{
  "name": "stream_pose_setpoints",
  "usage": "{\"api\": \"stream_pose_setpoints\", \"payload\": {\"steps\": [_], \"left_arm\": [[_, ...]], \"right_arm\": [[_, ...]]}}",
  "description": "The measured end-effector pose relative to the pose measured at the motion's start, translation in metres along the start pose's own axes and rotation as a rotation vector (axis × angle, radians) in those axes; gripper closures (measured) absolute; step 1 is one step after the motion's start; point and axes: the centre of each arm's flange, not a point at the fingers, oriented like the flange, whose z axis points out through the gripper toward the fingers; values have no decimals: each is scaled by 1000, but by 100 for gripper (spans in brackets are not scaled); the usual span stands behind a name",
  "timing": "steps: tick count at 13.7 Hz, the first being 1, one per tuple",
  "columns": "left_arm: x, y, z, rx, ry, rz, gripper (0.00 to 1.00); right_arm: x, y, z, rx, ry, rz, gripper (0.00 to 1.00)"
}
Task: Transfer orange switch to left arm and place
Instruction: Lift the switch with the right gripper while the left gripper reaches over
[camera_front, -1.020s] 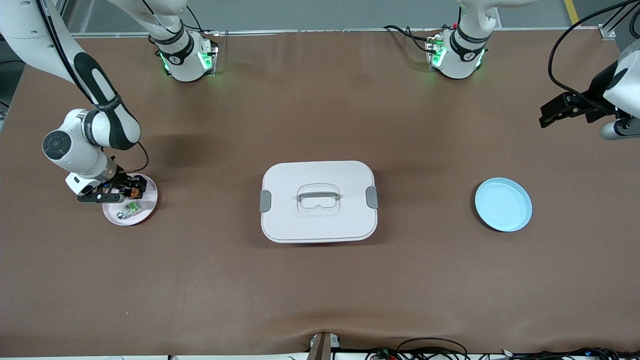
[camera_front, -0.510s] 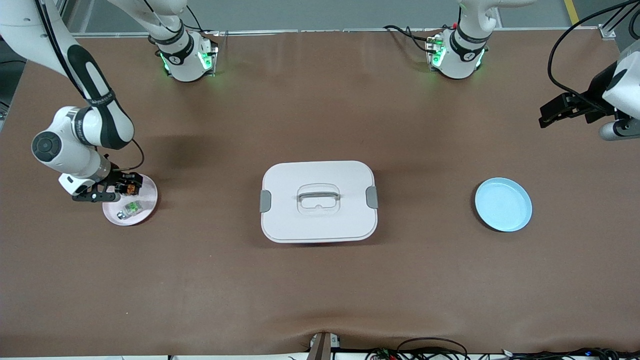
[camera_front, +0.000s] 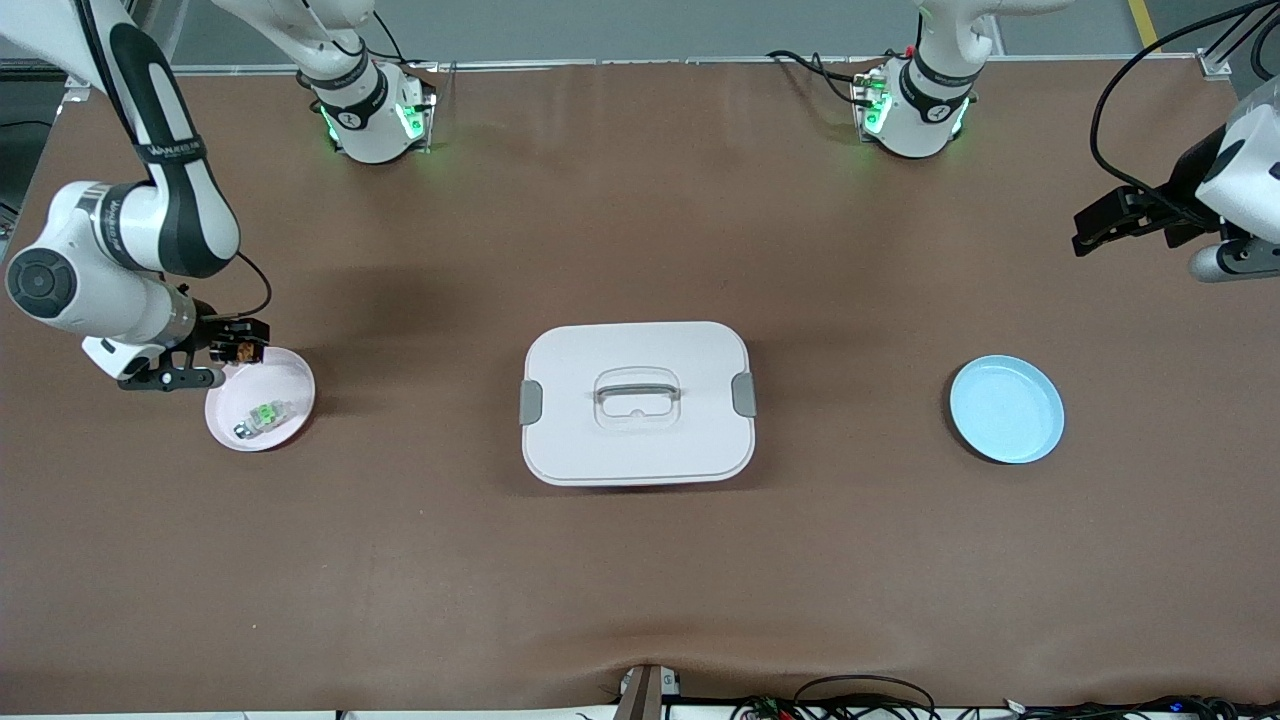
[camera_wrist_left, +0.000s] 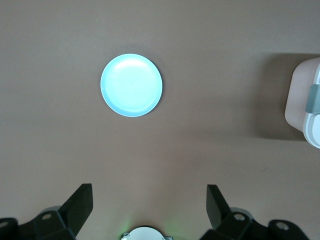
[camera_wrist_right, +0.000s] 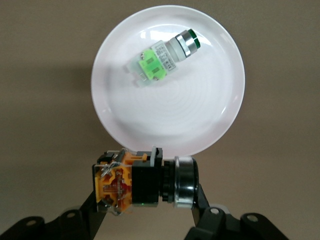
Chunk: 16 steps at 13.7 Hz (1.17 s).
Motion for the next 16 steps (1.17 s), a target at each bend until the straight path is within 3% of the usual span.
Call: {"api": "stream_pose_setpoints", "payload": {"steps": [4, 7, 10, 16], "left_arm": [[4, 2, 7, 2, -13, 4, 0], [9, 5, 15, 4, -28, 6, 0], [12, 9, 21, -3, -40, 12, 0], [21, 39, 24, -225, -46, 49, 0]], "right_arm": [[-13, -58, -77, -19, -66, 73, 28], [-28, -96, -116, 73, -121, 128, 28], [-36, -135, -151, 101, -163, 219, 28], [-72, -288, -214, 154, -173, 428, 28]]}}
